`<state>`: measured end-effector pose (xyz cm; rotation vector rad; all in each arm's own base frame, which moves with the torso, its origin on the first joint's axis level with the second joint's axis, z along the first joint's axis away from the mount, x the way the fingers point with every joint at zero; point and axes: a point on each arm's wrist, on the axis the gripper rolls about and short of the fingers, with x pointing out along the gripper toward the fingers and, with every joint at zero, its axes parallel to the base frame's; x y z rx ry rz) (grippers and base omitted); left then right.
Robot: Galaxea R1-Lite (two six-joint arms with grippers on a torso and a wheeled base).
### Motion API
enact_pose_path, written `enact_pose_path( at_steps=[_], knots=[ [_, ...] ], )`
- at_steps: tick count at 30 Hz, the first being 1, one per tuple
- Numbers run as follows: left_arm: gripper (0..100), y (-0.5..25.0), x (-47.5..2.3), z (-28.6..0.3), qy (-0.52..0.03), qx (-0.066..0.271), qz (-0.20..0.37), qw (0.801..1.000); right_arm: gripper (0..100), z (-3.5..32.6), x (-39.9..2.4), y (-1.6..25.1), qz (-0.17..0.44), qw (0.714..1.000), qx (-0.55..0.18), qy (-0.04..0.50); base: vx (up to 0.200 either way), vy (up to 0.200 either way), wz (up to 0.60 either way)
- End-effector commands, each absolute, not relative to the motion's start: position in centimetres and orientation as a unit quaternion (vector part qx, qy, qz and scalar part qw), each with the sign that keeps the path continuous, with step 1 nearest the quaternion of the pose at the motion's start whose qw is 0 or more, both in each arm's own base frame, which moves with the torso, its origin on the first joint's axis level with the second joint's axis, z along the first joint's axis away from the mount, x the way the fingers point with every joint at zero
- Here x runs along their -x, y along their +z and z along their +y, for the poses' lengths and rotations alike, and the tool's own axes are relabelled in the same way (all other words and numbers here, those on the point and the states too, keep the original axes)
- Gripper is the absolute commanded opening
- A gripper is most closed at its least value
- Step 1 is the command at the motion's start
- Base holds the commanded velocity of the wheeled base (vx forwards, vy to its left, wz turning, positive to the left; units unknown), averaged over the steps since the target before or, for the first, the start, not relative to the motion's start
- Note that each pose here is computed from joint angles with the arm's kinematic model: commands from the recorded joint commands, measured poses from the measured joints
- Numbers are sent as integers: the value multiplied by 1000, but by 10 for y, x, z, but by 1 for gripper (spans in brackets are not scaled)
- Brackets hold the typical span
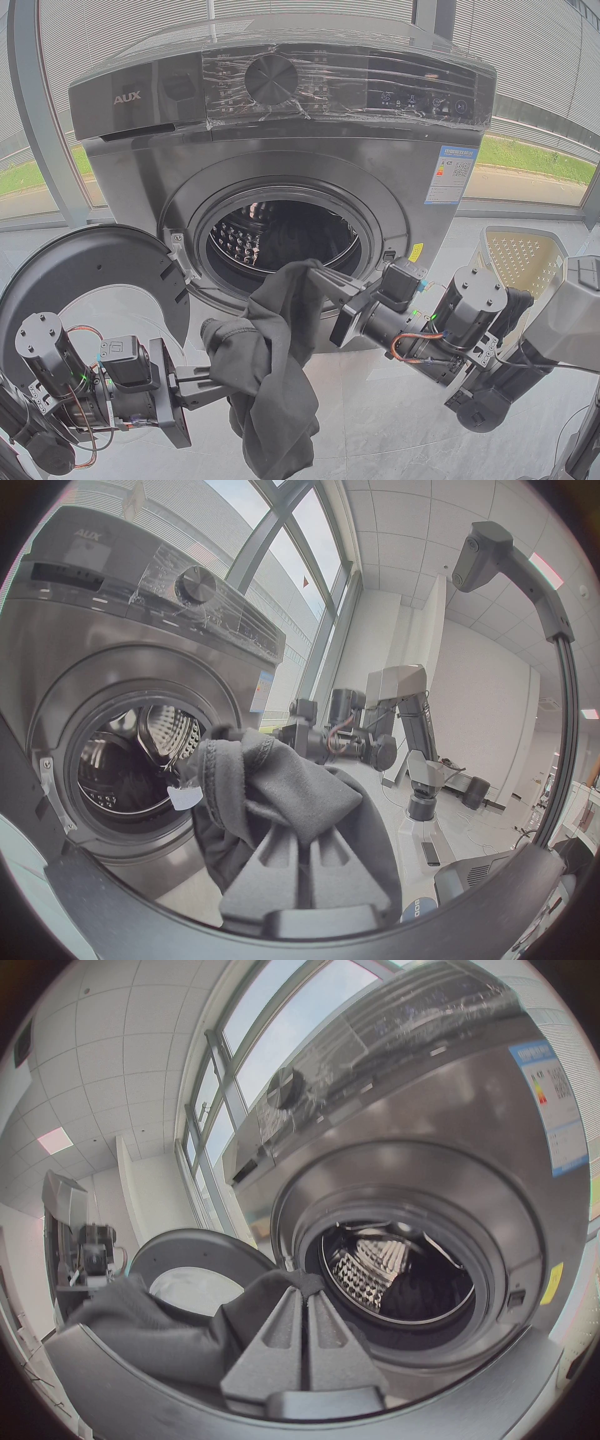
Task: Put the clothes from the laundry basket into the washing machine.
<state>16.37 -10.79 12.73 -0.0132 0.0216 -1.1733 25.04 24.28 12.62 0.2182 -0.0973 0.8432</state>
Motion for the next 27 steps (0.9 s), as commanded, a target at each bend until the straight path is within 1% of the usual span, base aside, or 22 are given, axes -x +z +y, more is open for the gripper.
enact_pose_path(
  at_steps=[1,12,13,18,20,23,25,27],
  knots=[
    [0,135,-164,-107,-551,6,-10,835,0,244,-246,106,-12,906,-92,412,0,0,0],
    [0,137,-171,-103,-533,6,-16,846,0,232,-231,94,25,906,-74,415,0,0,0],
    [0,137,-172,-103,-533,5,-15,846,100,231,-230,94,25,906,-74,415,0,0,0],
    [0,137,-173,-104,-527,6,-14,850,100,223,-223,90,38,909,-57,411,0,0,0],
    [0,137,-174,-104,-507,7,-15,862,100,205,-208,86,61,909,-34,411,0,0,0],
    [0,139,-177,-105,-488,9,-20,872,100,189,-196,75,97,907,-21,410,0,0,0],
    [0,142,-179,-106,-465,12,-26,885,100,170,-187,62,140,908,-5,394,0,0,0],
    [0,144,-181,-106,-442,14,-31,897,100,162,-181,56,160,908,1,386,0,0,0]
  ],
)
